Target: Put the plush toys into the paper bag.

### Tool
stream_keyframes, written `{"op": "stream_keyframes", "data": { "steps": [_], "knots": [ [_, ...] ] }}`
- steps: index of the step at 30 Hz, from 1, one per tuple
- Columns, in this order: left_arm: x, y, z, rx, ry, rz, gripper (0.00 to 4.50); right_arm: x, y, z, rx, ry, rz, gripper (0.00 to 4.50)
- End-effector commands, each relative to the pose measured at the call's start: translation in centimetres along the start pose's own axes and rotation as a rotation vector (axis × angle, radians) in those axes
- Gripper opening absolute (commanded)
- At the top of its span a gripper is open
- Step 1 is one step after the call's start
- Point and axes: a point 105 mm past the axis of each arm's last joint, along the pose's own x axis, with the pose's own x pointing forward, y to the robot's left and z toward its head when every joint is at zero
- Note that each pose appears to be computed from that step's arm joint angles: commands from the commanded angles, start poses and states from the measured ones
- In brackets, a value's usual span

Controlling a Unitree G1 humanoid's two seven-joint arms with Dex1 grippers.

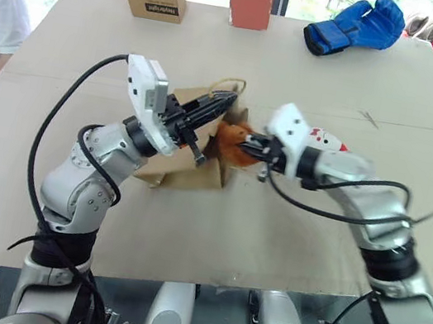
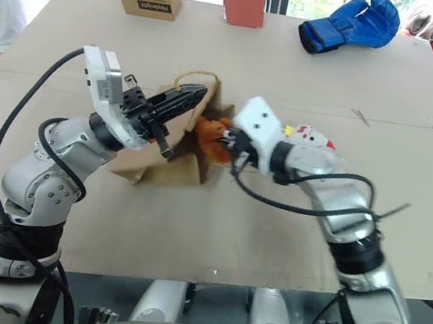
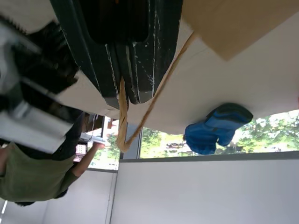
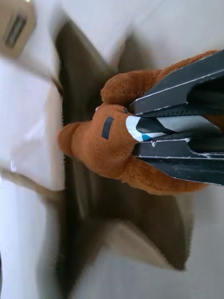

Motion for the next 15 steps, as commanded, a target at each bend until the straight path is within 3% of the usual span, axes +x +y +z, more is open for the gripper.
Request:
{"op": "stream_keyframes", "data": {
  "steps": [1,7,11,15],
  "knots": [
    [0.2,-0.4,0.9,0.031,-0.03,-0.028,0.0,1.8,0.1,1.2,-0.058,-0.055,0.039,0.06],
    [0.0,-0.6,0.7,0.036,-0.026,-0.014,0.0,6.2,1.4,0.8,0.03,-0.115,0.159,0.06],
    [-0.8,-0.3,1.1,0.065,-0.039,0.045,0.0,7.2,1.2,-0.2,0.102,-0.142,0.155,1.54],
    [-1.4,-0.4,1.3,0.084,-0.058,0.081,0.0,7.1,1.1,-0.8,0.103,-0.149,0.134,3.66]
  ]
}}
